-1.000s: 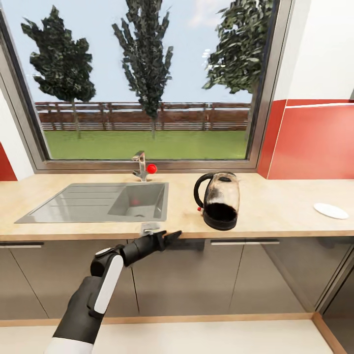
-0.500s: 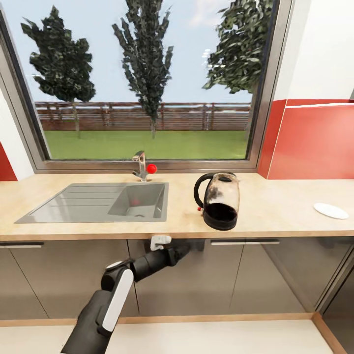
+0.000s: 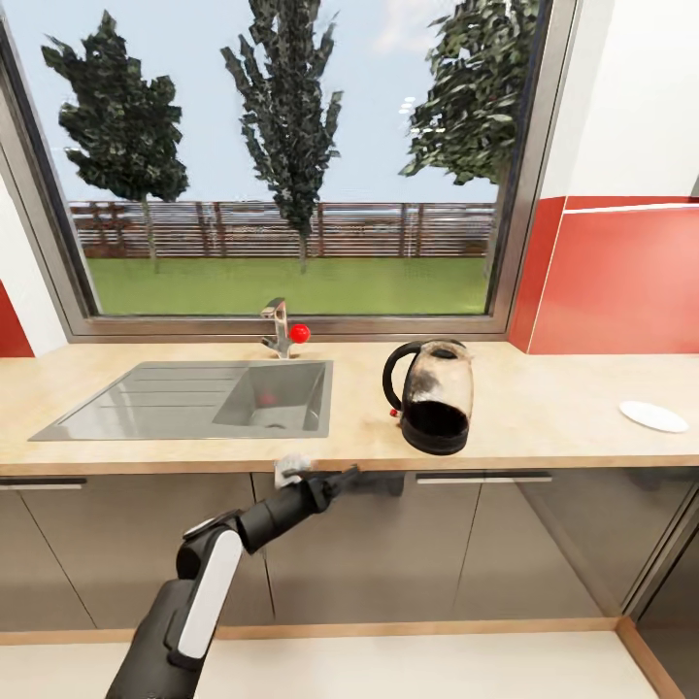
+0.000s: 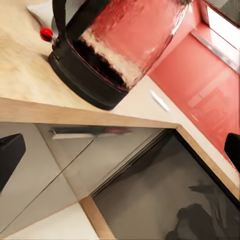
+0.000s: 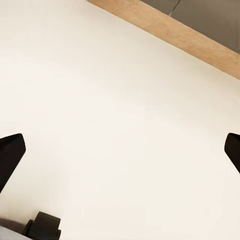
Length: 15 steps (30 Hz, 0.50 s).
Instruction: Set up a coffee station on the kitchen countertop: keep the coffee maker on the countertop, move the bottle of coffee from the kitchen shelf to the counter next to the coffee maker, place a paper coffee filter on top of the coffee maker, put the saucer next to the coffee maker with the coffee cup on the saucer, and place the electric kettle next to the coffee maker.
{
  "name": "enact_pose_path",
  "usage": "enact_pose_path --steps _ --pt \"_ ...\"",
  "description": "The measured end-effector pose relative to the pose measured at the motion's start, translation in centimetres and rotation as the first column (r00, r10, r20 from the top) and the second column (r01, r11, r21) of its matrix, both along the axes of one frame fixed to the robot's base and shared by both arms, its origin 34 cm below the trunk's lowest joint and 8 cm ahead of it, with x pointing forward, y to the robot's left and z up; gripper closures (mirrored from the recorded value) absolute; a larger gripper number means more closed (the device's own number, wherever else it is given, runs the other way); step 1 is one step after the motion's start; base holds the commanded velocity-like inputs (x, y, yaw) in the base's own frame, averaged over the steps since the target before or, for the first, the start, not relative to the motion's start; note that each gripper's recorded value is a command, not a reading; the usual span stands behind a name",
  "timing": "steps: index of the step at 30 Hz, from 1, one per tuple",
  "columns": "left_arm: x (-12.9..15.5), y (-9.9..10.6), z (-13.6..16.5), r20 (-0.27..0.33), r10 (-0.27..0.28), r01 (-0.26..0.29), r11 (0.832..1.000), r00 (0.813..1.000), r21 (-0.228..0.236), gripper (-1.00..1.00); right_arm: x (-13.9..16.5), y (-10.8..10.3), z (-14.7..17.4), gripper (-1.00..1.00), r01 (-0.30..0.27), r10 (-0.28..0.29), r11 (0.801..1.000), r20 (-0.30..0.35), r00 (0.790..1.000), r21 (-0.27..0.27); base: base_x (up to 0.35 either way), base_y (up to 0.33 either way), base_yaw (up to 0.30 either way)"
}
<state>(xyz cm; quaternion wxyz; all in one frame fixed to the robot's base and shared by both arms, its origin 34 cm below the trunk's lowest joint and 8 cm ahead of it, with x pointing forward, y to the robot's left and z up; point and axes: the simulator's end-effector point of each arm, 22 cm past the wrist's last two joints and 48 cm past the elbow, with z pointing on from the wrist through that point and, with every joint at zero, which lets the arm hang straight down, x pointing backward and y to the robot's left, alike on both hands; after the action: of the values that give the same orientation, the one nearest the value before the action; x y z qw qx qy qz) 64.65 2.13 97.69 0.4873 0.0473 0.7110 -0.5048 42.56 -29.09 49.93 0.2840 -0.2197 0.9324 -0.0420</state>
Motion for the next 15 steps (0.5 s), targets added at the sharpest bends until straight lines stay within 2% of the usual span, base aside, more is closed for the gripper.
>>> enact_pose_path --steps 1,2,3,6,8,11,14,15 --pt "0.1 0.2 0.4 0.005 0.006 -0.006 1.000 1.000 -0.007 -1.00 0.0 0.0 0.0 -1.00 0.000 0.000 1.000 0.000 1.000 0.000 0.000 0.000 0.000" --pt "1.5 4.5 3.6 -0.010 0.082 -0.082 0.975 0.997 -0.208 -1.00 0.0 0.0 0.0 -1.00 0.000 0.000 1.000 0.000 1.000 0.000 0.000 0.000 0.000" --pt "2.0 5.2 3.9 -0.012 0.101 -0.102 0.972 0.995 -0.212 -1.00 0.0 0.0 0.0 -1.00 0.000 0.000 1.000 0.000 1.000 0.000 0.000 0.000 0.000" --pt "3.8 5.8 5.0 -0.014 0.143 -0.143 0.972 0.990 -0.188 -1.00 0.0 0.0 0.0 -1.00 0.000 0.000 1.000 0.000 1.000 0.000 0.000 0.000 0.000" --pt "4.8 5.7 6.2 -0.013 0.153 -0.153 0.973 0.988 -0.170 -1.00 0.0 0.0 0.0 -1.00 0.000 0.000 1.000 -0.001 1.000 0.000 0.000 0.000 0.000" --pt "7.1 5.7 9.2 -0.003 0.176 -0.175 0.974 0.984 -0.142 -1.00 -0.1 0.0 0.0 -1.00 0.000 0.000 1.000 -0.001 1.000 0.000 0.000 0.000 0.000" --pt "9.0 6.2 10.0 -0.042 0.228 -0.232 0.965 0.973 -0.124 -1.00 -0.1 0.0 0.0 -1.00 0.000 0.000 1.000 -0.001 1.000 0.000 0.000 0.000 0.000" --pt "9.2 6.3 10.2 -0.046 0.232 -0.236 0.964 0.972 -0.127 -1.00 -0.1 0.0 0.0 -1.00 0.000 0.000 1.000 -0.002 1.000 0.000 0.000 0.000 0.000"
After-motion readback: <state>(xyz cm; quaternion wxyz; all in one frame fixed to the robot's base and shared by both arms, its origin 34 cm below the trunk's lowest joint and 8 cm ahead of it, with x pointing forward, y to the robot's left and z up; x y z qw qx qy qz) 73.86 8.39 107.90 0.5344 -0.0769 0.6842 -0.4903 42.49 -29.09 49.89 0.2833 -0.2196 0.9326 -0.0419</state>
